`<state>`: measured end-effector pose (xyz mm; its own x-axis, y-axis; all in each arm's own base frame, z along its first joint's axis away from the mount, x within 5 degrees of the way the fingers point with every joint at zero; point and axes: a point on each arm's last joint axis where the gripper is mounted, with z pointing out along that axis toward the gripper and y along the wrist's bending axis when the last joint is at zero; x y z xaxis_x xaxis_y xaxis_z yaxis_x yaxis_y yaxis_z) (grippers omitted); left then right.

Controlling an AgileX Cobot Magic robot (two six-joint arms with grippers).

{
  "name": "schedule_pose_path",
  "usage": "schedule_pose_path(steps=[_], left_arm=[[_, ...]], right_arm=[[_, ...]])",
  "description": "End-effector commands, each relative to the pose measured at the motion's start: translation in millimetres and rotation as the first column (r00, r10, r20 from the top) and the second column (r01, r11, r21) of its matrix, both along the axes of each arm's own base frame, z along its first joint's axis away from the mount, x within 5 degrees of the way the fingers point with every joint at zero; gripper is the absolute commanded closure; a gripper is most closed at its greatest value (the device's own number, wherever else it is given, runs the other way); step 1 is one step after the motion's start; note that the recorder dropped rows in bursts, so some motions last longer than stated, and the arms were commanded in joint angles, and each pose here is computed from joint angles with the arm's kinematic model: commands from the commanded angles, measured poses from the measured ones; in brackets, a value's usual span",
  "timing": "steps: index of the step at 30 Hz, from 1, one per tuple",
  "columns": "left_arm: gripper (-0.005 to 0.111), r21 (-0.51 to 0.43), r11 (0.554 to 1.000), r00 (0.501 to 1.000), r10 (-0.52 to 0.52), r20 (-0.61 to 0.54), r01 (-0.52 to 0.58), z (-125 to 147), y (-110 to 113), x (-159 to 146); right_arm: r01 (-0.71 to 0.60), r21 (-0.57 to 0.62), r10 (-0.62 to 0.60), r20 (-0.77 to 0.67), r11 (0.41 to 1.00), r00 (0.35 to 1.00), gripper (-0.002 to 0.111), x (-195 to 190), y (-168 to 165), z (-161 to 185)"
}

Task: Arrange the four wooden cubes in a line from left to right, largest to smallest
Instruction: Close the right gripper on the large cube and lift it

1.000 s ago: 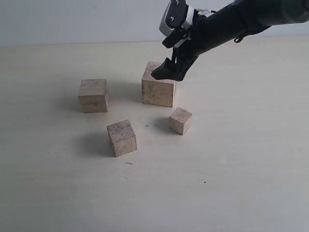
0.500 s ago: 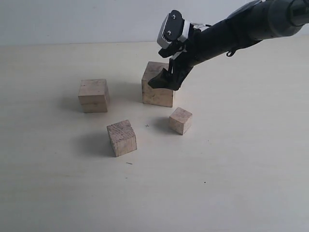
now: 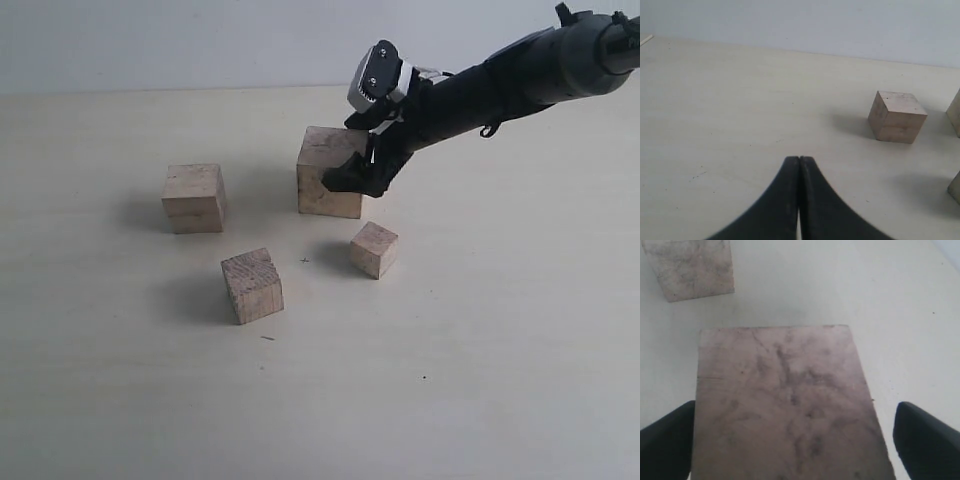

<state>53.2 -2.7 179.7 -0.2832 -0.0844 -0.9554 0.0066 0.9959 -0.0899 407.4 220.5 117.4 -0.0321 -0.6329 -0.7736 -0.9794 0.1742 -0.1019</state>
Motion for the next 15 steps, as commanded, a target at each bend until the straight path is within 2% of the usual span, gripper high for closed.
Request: schedule_pose_path(steps=[1, 4, 6, 8, 9, 10, 12, 15], left_arm=[[0.107, -0.005, 1.000, 1.000, -0.006, 0.017, 0.006, 1, 0, 0], [0.107, -0.005, 1.000, 1.000, -0.006, 0.017, 0.006, 1, 0, 0], [0.107, -0.005, 1.000, 1.000, -0.006, 0.017, 0.006, 1, 0, 0], [0.107, -0.005, 1.000, 1.000, -0.006, 0.017, 0.006, 1, 0, 0], [0.107, -0.005, 1.000, 1.000, -0.006, 0.017, 0.006, 1, 0, 0], [0.107, -0.005, 1.000, 1.000, -0.006, 0.017, 0.006, 1, 0, 0], [0.107, -0.005, 1.000, 1.000, -0.006, 0.017, 0.006, 1, 0, 0], [0.107, -0.005, 1.000, 1.000, -0.006, 0.017, 0.006, 1, 0, 0]], right_arm=[[-0.065, 0.033, 0.065, 0.000, 0.997, 0.998, 0.013, -3, 2, -1], [-0.069, 0.034, 0.069, -0.008, 0.997, 0.998, 0.016, -3, 2, -4], [-0.073, 0.036, 0.074, -0.015, 0.997, 0.997, 0.025, -4, 2, -4], [-0.080, 0.046, 0.082, -0.023, 0.996, 0.996, 0.047, -5, 2, -1], [-0.092, 0.052, 0.093, -0.027, 0.994, 0.995, 0.068, -7, 3, 2], [-0.098, 0.066, 0.100, -0.034, 0.993, 0.994, 0.084, -8, 3, 8], [-0.125, 0.094, 0.128, -0.027, 0.988, 0.991, 0.108, -11, 4, 22], [-0.133, 0.117, 0.130, 0.037, 0.984, 0.991, 0.108, -15, 6, 56]])
